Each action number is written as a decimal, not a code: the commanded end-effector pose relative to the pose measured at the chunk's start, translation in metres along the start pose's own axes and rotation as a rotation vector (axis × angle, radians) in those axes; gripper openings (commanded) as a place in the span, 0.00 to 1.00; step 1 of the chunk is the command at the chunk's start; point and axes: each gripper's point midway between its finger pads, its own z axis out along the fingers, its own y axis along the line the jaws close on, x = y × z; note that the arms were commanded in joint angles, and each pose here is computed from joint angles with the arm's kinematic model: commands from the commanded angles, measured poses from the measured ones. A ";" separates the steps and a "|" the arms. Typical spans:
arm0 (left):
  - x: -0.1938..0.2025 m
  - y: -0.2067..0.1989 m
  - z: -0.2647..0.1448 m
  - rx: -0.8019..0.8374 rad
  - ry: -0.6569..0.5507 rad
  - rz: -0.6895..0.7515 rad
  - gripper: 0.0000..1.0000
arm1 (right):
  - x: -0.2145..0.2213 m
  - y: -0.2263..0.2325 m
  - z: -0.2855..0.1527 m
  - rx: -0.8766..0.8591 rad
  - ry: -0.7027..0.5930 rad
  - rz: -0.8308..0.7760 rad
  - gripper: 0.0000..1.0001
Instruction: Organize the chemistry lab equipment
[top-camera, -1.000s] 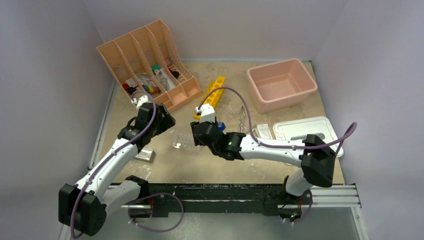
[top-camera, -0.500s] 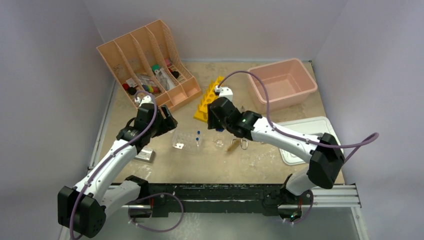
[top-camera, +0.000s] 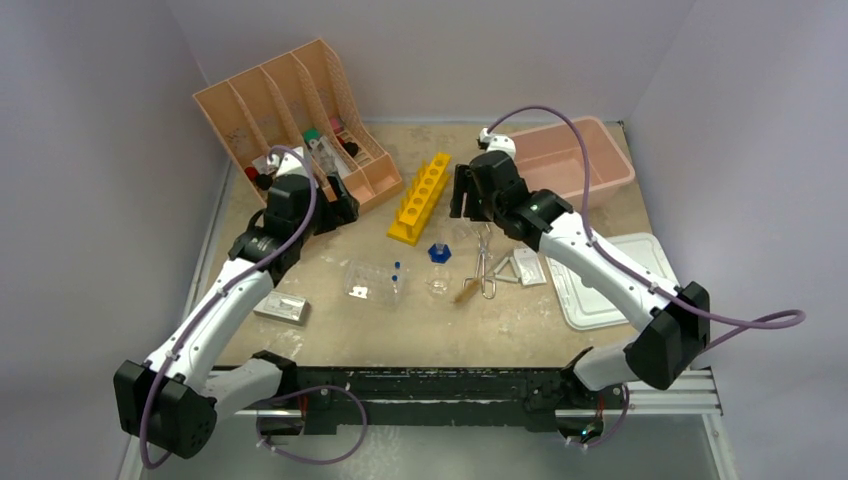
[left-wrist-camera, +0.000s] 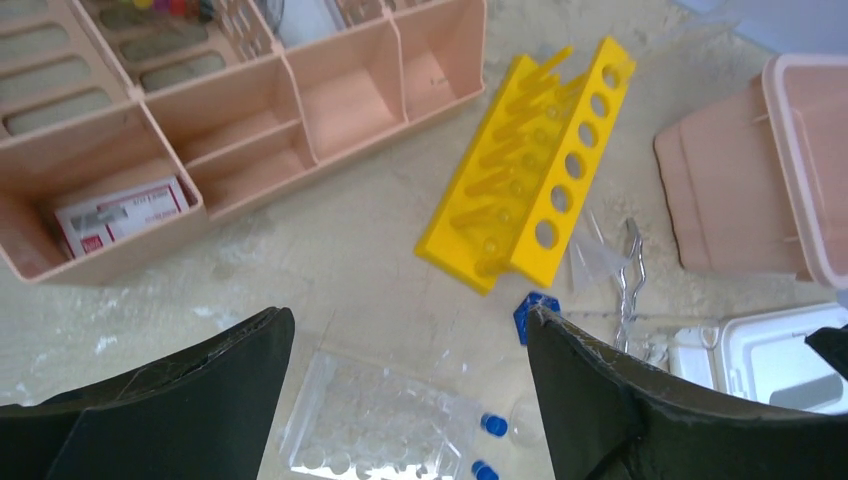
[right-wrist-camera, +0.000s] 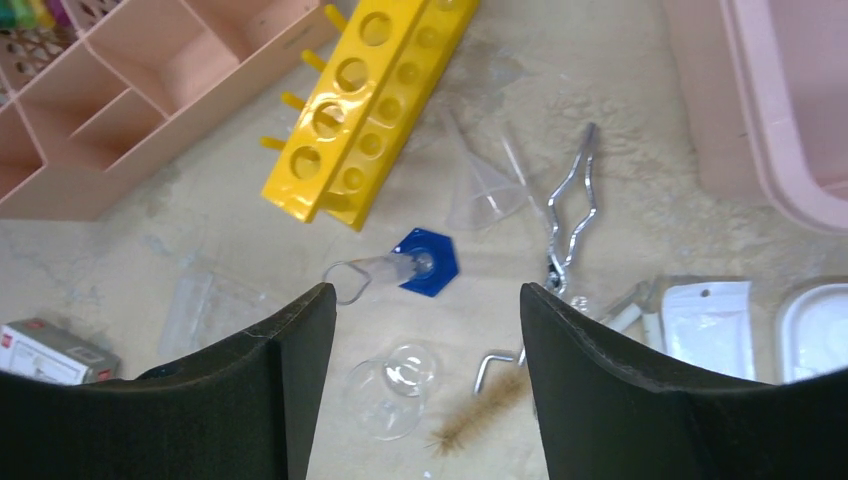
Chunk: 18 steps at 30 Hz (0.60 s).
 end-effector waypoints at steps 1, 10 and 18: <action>-0.051 -0.017 0.004 0.023 -0.158 0.032 0.86 | -0.019 0.002 -0.004 -0.053 -0.002 -0.082 0.71; -0.043 -0.053 0.035 0.187 -0.097 0.037 0.79 | -0.003 0.028 0.018 -0.263 0.108 -0.285 0.72; -0.052 -0.067 0.055 0.220 -0.111 0.021 0.79 | 0.026 0.027 0.053 -0.257 0.209 -0.345 0.73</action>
